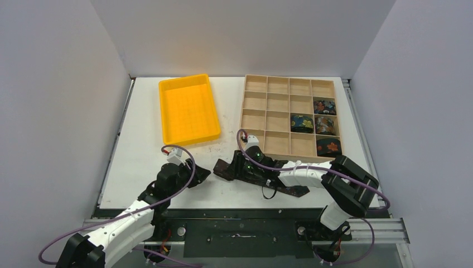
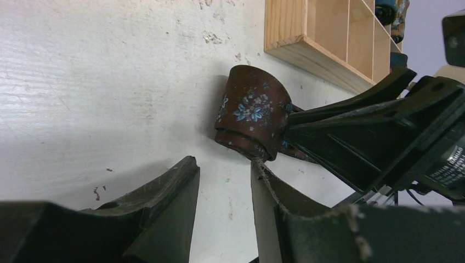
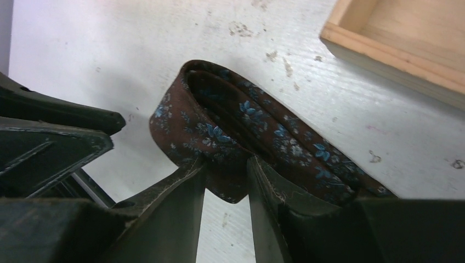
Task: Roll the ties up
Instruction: Roll the tie at the center of the board.
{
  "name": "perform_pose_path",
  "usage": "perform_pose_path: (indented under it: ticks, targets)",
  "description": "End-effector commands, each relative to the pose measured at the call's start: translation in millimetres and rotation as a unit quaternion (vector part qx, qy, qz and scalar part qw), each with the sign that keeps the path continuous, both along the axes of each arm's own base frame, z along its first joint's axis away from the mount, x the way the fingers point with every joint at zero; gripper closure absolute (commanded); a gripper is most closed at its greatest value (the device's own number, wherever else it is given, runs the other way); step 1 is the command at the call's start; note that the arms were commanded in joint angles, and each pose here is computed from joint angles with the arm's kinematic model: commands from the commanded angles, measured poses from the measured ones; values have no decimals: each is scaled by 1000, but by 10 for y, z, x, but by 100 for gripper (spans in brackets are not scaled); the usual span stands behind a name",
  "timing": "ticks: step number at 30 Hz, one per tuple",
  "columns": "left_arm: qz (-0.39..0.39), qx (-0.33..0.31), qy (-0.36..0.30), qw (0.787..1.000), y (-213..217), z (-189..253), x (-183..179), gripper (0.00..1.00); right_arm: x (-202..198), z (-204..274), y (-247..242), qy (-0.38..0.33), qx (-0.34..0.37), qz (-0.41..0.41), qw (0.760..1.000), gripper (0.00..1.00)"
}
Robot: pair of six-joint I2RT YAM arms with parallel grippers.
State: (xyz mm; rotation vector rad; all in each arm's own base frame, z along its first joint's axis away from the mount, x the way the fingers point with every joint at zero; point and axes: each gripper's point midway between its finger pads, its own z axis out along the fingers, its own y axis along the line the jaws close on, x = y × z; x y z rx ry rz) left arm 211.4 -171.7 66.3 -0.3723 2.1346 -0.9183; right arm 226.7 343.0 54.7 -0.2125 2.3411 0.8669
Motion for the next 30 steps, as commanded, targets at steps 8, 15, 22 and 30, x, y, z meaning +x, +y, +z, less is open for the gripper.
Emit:
perform_pose_path:
  ticks: [8, 15, 22, 30]
  targets:
    - [-37, -25, -39, 998, -110, 148, -15, 64, 178, 402, -215, -51, 12, -30, 998, 63]
    - [-30, -13, -52, 998, -60, 211, 5, 64, 81, 496, -703, -79, -36, -62, 994, 58]
    - [-11, -21, -53, 998, -16, 187, 13, 64, -125, 38, -1177, -13, -48, -136, 989, 60]
    - [-9, -32, -50, 998, -27, 143, 6, 64, -258, -253, -1696, 24, -113, -208, 971, 59]
